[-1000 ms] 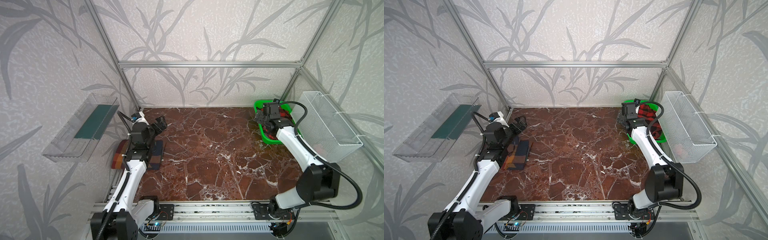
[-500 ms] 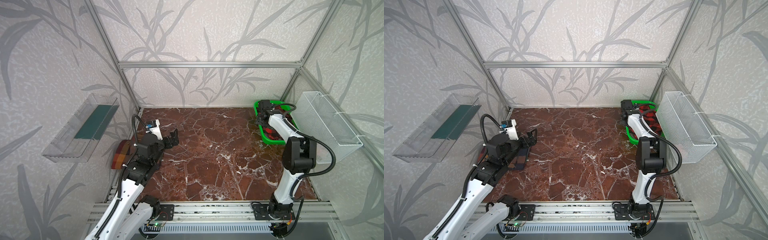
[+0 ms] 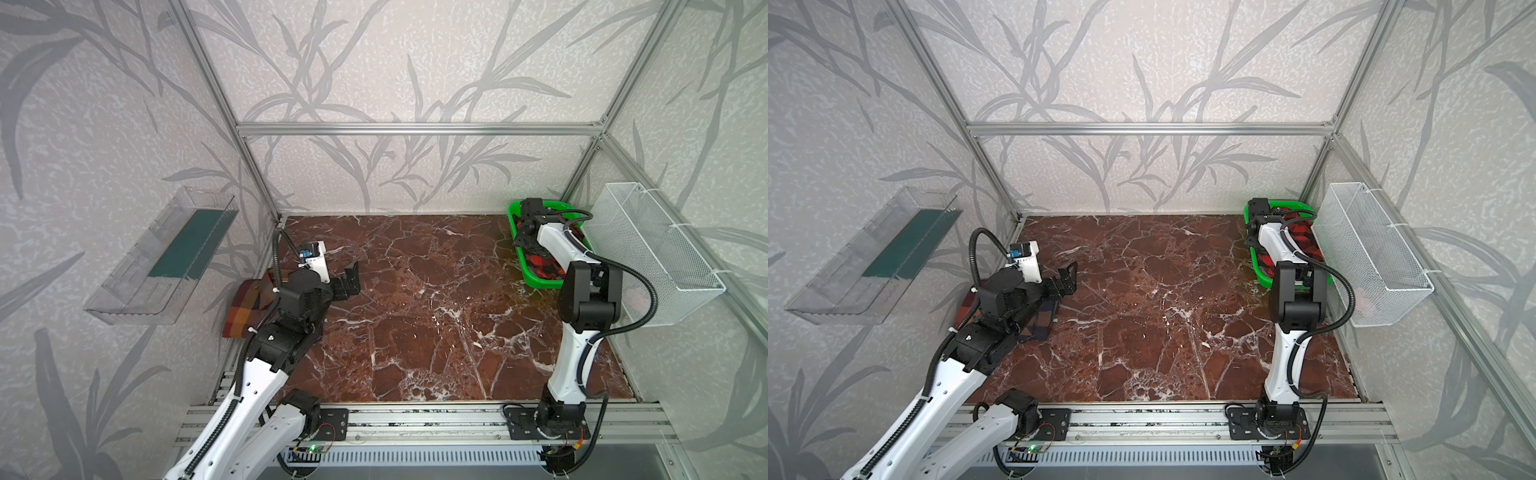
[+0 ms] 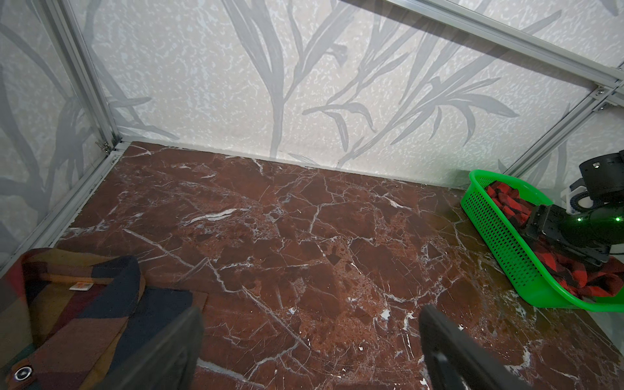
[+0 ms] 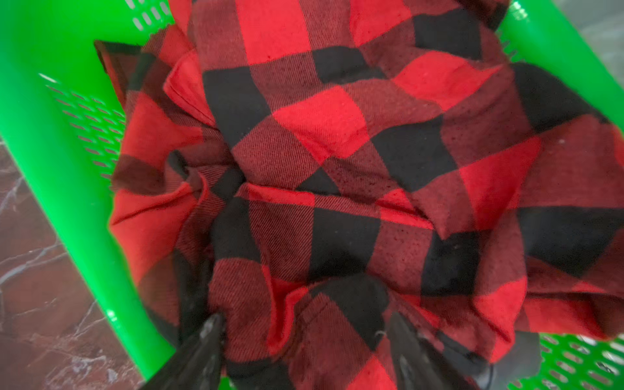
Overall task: Fold and stack the long sleeve shirts
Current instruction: 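Reach the right gripper into the green basket and grasp the red-black shirt, then lift the red-black shirt out of the basket with the right gripper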
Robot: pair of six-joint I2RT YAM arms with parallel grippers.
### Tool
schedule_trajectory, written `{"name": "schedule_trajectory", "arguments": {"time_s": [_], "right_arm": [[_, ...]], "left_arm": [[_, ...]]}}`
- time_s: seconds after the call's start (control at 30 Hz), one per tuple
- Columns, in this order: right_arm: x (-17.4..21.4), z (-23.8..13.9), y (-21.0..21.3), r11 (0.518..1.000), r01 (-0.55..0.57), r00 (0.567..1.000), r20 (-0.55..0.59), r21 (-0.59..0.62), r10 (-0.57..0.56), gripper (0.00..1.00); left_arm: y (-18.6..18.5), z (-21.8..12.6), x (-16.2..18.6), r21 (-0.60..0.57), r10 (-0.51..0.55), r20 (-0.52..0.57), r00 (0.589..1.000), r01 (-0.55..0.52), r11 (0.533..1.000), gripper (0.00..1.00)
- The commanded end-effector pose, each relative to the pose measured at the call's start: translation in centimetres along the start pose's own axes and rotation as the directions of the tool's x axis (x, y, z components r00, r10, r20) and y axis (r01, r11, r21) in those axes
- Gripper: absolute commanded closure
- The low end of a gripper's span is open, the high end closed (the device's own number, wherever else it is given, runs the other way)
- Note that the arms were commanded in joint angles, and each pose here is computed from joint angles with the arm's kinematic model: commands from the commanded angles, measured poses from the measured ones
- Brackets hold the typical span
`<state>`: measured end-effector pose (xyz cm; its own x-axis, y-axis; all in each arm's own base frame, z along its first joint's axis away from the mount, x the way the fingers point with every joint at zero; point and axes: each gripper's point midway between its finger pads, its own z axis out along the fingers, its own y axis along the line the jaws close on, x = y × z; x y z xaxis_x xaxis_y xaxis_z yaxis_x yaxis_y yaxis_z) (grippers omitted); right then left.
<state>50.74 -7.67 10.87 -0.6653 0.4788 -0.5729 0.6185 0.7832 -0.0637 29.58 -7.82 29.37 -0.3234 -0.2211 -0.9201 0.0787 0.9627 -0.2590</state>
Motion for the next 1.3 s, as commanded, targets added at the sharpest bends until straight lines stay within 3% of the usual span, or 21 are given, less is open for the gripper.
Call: {"name": "schedule_trajectory", "arguments": {"time_s": [0.0,0.1,0.23,0.4,0.53,0.87,1.0,1.1,1.27], "right_arm": [[1.2,0.8,0.6,1.000,0.009,0.999,-0.052,-0.021,-0.010,0.30],[2.0,1.6,0.5,1.000,0.014,0.997,-0.075,-0.019,-0.016,0.38],[2.7,1.8,0.3,1.000,0.002,0.995,-0.104,-0.020,-0.004,0.62],[1.9,-0.5,0.5,0.996,-0.035,0.995,-0.091,-0.079,0.027,0.77],[1.2,-2.9,-0.2,0.992,-0.060,0.997,-0.049,-0.109,0.055,0.98],[-3.9,-13.8,-3.0,0.966,-0.106,0.969,0.192,-0.236,0.153,1.00],[-5.7,-18.0,-3.0,0.956,-0.077,0.954,0.256,-0.283,0.153,1.00],[-7.2,-21.8,-3.2,0.952,-0.036,0.927,0.347,-0.303,0.146,1.00],[-10.0,-30.1,-3.7,0.934,0.036,0.840,0.517,-0.355,0.164,1.00]], "left_arm": [[0.5,0.1,0.6,-0.029,0.022,-0.014,1.000,-0.022,0.999,0.01],[0.6,0.2,0.7,-0.037,0.031,-0.015,0.999,-0.032,0.999,0.01],[0.8,0.1,0.6,-0.047,0.034,-0.012,0.999,-0.035,0.998,0.01],[0.8,-0.3,0.3,-0.043,0.032,-0.003,0.999,-0.032,0.999,0.01],[0.7,-0.5,0.0,-0.040,0.030,0.007,1.000,-0.029,0.999,0.01],[-0.5,-3.1,-0.4,0.023,0.027,-0.044,0.999,-0.026,0.999,0.01],[0.2,-3.9,0.5,0.022,0.025,-0.005,1.000,-0.025,0.999,0.01],[0.1,-4.5,0.7,0.058,0.015,0.032,0.999,-0.017,0.998,0.01],[-0.1,-5.0,0.8,0.076,0.018,0.052,0.998,-0.022,0.997,0.01]]}}
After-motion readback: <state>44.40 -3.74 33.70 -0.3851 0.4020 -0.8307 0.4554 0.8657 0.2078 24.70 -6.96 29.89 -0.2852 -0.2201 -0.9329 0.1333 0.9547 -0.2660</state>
